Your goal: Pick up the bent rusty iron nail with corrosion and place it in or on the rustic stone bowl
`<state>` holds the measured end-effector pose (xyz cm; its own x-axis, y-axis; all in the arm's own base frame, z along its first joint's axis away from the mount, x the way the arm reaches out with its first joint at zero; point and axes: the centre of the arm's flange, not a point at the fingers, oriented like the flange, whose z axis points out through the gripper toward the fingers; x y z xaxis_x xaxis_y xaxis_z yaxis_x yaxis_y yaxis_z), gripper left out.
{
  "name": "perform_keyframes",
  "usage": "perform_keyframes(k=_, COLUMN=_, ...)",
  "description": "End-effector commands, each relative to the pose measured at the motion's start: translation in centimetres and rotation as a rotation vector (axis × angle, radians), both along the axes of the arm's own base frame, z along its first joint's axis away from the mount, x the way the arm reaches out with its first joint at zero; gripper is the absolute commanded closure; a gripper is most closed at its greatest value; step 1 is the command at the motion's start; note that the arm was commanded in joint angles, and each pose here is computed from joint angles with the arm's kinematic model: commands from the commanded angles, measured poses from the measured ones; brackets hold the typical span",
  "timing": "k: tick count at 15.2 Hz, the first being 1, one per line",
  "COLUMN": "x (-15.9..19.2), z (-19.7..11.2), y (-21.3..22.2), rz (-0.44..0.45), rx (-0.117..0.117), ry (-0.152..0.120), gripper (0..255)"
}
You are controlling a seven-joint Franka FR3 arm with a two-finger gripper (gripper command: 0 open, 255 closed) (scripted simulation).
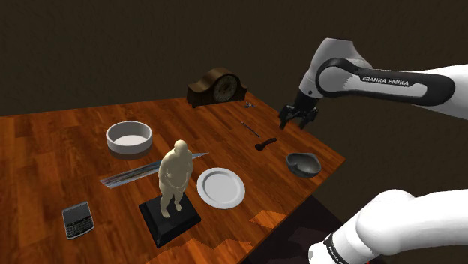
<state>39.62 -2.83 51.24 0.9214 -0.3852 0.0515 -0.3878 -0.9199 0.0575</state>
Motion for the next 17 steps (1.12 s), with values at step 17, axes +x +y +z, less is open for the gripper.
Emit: perform_keyframes(k=17, x=13.3, z=-15.8, y=-10.7, rz=-0.719, rx=-0.018, ry=-0.067, gripper=0)
